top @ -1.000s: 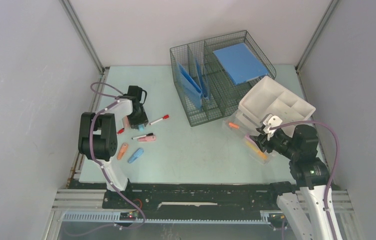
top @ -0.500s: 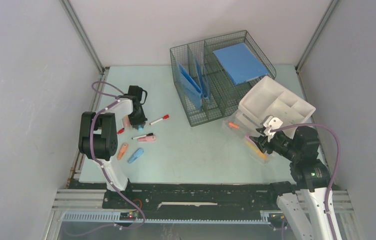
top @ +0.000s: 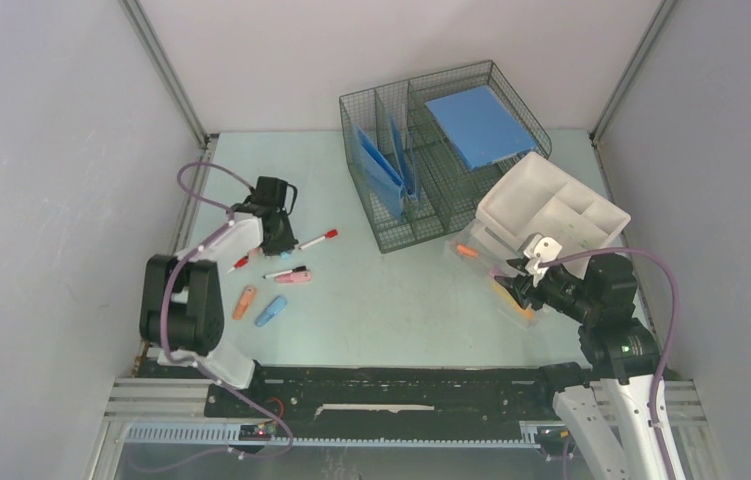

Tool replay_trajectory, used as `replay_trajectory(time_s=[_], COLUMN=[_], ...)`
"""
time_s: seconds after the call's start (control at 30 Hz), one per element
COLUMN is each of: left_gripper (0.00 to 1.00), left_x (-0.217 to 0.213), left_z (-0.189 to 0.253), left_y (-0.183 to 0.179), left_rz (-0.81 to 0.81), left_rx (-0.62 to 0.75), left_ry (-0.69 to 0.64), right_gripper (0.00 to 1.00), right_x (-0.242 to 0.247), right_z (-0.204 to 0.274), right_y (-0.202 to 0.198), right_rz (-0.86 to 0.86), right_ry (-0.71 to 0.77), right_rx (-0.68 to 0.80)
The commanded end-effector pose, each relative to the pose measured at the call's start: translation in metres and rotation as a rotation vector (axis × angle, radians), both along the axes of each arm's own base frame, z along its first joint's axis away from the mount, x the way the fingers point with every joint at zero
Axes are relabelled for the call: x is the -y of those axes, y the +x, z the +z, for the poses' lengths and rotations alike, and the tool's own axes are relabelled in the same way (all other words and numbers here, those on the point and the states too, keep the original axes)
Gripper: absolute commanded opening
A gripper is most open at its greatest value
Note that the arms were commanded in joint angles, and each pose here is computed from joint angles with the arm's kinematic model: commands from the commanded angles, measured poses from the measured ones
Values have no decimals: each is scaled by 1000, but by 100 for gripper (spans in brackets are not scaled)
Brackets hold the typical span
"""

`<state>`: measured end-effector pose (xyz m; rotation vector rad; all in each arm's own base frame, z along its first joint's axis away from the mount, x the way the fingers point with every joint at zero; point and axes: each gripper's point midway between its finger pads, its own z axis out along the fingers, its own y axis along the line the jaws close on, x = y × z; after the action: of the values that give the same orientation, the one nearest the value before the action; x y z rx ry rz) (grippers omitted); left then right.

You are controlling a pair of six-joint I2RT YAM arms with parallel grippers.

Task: Organize the desk
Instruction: Pick up the stationery from the center of the board.

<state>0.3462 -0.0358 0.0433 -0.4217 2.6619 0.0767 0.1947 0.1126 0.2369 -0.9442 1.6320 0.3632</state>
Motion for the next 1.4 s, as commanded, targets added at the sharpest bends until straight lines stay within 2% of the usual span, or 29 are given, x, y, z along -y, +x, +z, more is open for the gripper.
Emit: replay_trajectory(time_s=[0.0,0.23,0.33,0.43,0.53,0.73,1.0,1.37], left_gripper=[1,0,0,0,0,0,0,0], left_x=[23,88,118,157,187,227,273,343], left_z=[45,75,89,114,140,177,195,210], left_y=[5,-30,-49,-75,-105,-149,-182,-204], left_rz=[-56,-249,-341,-467,-573,-699,-753,-788], left_rx=[212,409,514,641,756,903,970,1025], left_ry=[-96,-299,-430,-628,-735,-844,-830,-656], right_gripper=[49,49,49,49,49,51,53,60], right_x=[-7,-23,-29,-33,-40,-52,-57,-65], right_z=[20,21,22,22,21,25,28,34], right_y=[-7,-26,-34,-40,-47,-64,-75,-83], right_rz=[52,177,229,264,313,420,475,512], right_ry=[12,42,58,74,99,168,209,303], right_rx=[55,48,41,27,1,-57,-91,-186])
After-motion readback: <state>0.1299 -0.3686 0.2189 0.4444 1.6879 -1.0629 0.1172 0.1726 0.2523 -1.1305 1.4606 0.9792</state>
